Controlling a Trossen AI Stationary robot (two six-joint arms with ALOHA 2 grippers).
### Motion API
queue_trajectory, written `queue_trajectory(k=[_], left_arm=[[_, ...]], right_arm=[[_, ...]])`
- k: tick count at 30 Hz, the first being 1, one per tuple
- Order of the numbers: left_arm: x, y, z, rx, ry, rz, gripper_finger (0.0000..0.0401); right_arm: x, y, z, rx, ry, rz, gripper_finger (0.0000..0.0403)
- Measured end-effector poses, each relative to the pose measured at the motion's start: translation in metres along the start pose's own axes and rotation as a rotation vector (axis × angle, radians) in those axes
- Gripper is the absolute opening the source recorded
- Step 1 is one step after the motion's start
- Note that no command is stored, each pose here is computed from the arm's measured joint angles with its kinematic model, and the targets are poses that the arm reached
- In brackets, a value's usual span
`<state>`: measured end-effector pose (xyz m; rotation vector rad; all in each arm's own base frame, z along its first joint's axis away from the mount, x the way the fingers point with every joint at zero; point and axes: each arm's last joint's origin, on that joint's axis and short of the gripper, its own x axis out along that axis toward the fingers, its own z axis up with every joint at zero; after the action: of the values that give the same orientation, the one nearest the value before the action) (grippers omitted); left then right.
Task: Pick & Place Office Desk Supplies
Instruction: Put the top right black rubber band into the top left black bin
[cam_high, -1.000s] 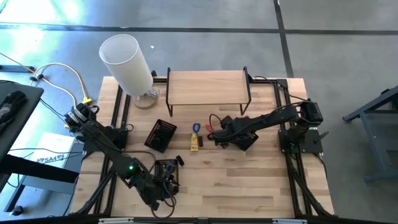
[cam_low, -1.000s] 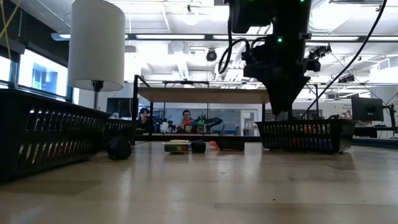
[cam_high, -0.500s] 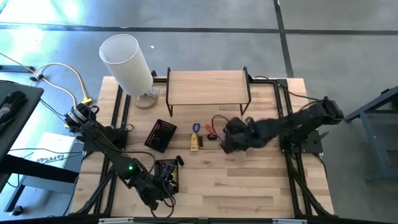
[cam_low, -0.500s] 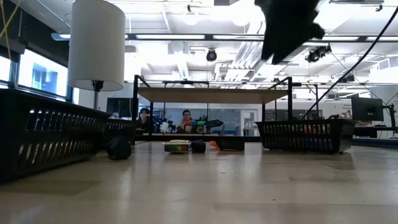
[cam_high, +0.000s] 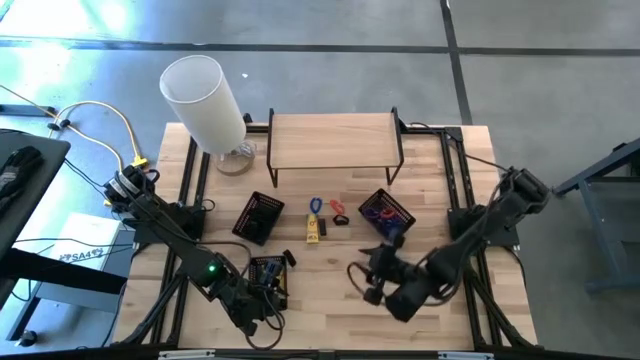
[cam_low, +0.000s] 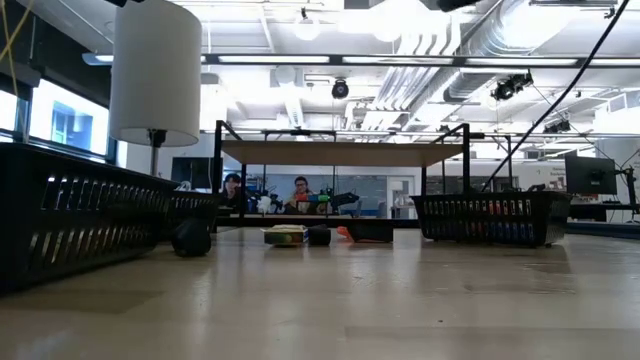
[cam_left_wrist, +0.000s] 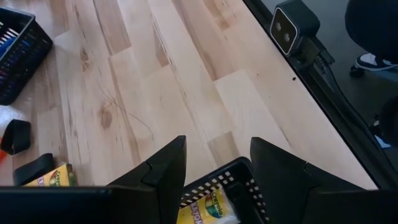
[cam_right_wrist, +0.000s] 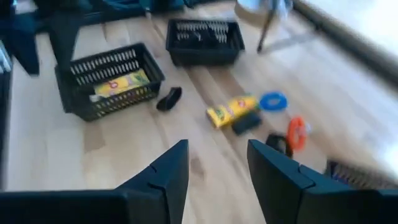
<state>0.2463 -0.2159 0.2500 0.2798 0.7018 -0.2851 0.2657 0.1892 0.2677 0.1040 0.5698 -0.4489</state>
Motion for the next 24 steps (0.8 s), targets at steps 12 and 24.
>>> queue_trajectory(k=[12, 24], left_arm=[[0.000, -0.001, 0.000, -0.036, -0.003, -0.002, 0.0172], [0.000, -0.002, 0.000, -0.037, 0.007, -0.041, 0.0172]], right_arm=[[0.093, 0.001, -0.020, -0.162, 0.171, -0.098, 0.0151], [0.168, -0.073, 0.019, 0.058, 0.409, 0.056, 0.0151]])
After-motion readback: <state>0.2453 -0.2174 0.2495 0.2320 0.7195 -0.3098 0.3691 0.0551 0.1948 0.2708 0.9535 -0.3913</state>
